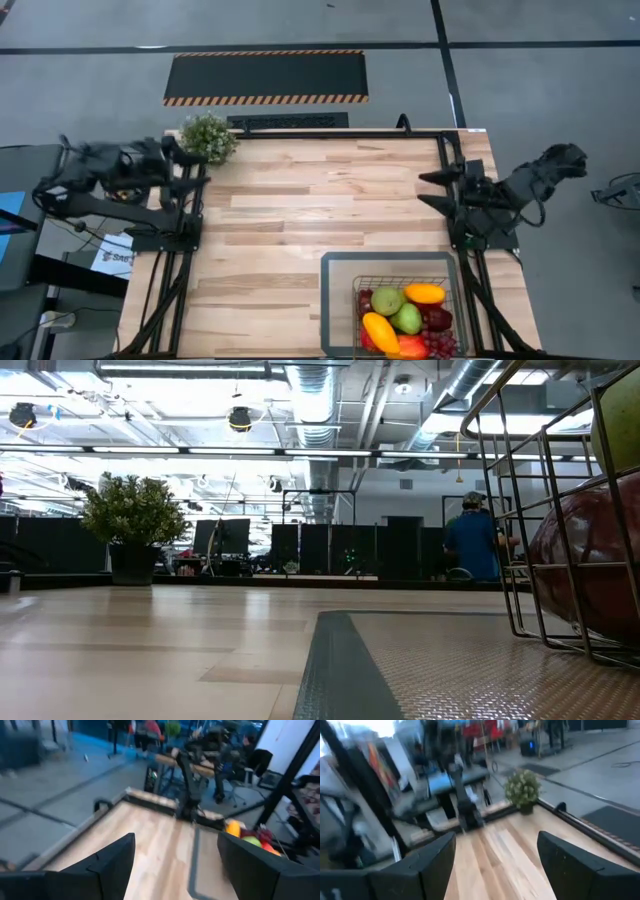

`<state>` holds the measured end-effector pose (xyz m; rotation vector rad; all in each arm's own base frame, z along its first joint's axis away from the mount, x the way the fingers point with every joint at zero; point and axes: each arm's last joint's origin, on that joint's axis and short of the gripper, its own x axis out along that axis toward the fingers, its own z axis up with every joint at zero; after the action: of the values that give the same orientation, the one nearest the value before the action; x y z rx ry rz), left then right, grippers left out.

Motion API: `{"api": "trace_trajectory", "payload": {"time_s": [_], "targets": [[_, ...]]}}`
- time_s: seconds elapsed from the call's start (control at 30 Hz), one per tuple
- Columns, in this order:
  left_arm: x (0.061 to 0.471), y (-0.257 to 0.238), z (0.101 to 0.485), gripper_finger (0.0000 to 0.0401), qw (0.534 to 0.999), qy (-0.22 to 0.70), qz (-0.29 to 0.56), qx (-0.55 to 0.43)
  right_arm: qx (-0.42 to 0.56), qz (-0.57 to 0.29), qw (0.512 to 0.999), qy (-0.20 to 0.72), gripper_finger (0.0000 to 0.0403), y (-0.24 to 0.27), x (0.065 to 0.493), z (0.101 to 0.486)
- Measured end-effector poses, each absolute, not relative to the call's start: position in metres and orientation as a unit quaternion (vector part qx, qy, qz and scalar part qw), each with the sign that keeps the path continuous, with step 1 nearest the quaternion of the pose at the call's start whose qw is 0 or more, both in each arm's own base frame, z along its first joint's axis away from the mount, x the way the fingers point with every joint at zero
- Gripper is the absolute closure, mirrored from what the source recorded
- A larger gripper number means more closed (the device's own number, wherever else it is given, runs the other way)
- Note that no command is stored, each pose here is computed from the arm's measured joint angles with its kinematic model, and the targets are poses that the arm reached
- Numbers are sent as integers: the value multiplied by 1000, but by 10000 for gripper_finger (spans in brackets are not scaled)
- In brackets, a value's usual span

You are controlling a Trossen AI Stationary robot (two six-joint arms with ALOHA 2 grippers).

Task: Build produce basket
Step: Return to Home Position

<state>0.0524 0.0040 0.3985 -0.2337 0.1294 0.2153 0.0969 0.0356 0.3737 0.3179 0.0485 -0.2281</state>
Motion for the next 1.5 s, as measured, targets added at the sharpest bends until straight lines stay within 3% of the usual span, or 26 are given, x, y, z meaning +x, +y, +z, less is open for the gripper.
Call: {"api": "trace_trajectory", "payload": {"time_s": [0.3,0.57,0.67,0.93,1.33,1.5], "targets": [[52,4,311,130,973,63,117,-186,243,-100,959,-109,103,16,69,269],[40,3,277,130,974,20,76,-210,174,27,966,-192,103,19,67,256],[42,3,262,130,973,23,68,-218,173,14,972,-161,103,21,75,239],[61,-1,230,130,971,65,44,-225,192,-26,964,-182,103,18,87,201],[80,-3,196,130,975,68,32,-210,232,-111,963,-75,103,6,95,175],[93,-6,172,130,970,49,-9,-237,241,-120,960,-74,103,4,95,174]]}}
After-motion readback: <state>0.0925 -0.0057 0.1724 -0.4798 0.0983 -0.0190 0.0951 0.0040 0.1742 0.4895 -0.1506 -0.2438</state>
